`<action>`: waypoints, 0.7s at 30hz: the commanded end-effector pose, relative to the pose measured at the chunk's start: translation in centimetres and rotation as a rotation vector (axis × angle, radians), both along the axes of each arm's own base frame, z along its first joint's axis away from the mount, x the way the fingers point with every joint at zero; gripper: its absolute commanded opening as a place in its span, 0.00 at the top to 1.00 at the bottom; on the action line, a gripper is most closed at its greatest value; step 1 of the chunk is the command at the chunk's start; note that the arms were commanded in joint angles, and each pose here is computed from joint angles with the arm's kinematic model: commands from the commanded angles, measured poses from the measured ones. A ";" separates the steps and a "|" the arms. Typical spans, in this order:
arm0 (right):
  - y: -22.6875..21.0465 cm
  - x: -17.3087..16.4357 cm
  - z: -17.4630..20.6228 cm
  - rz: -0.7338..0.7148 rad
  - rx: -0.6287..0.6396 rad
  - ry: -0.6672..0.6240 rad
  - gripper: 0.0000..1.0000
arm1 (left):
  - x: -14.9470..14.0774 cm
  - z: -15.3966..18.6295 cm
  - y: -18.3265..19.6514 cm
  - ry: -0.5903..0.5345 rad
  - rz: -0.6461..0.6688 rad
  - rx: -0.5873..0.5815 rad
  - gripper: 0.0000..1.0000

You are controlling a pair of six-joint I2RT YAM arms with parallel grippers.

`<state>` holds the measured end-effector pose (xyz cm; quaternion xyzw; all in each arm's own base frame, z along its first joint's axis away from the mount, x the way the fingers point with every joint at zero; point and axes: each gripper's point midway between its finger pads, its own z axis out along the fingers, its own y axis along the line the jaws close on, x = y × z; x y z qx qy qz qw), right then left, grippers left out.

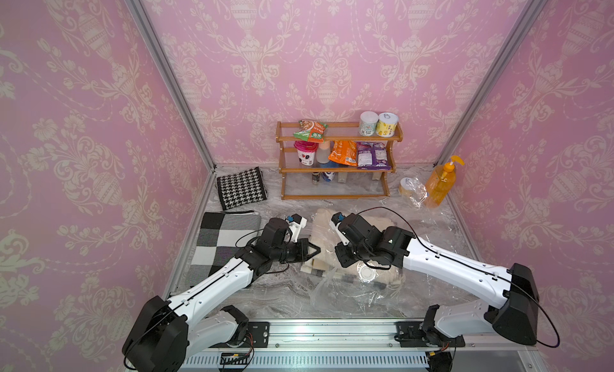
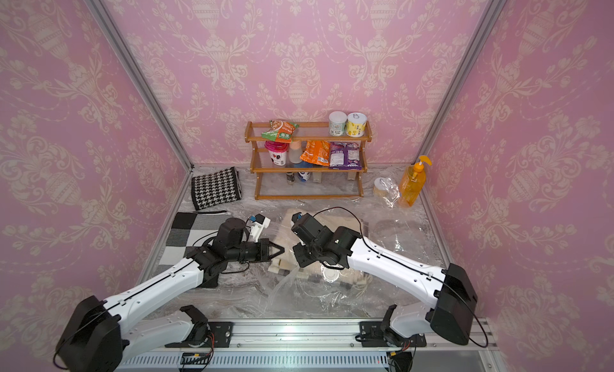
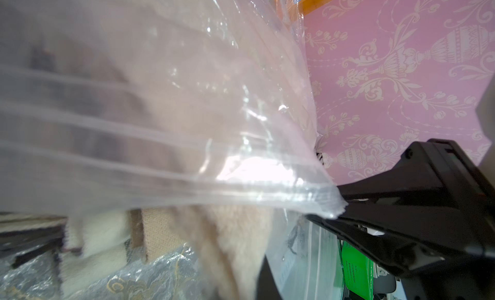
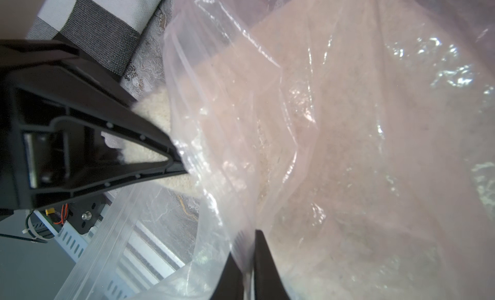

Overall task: Take the scarf out of the vacuum bag
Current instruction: Take out the scarf from the vacuum bag.

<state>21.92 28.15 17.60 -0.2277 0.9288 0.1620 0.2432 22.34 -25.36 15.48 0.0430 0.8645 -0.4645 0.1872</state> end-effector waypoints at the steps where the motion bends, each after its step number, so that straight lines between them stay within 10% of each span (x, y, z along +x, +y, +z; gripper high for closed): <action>1: -0.2 0.6 2.2 -0.004 -0.018 -0.060 0.89 | 0.3 0.6 -0.1 -0.043 -0.009 0.015 1.00; 18: -2.6 1.6 2.2 -0.097 -0.122 -0.091 0.88 | 3.4 4.3 -1.8 -0.133 -0.023 0.028 1.00; 21: -1.2 1.1 3.0 -0.067 -0.035 -0.082 0.62 | 3.3 3.6 -1.7 -0.124 -0.019 0.032 1.00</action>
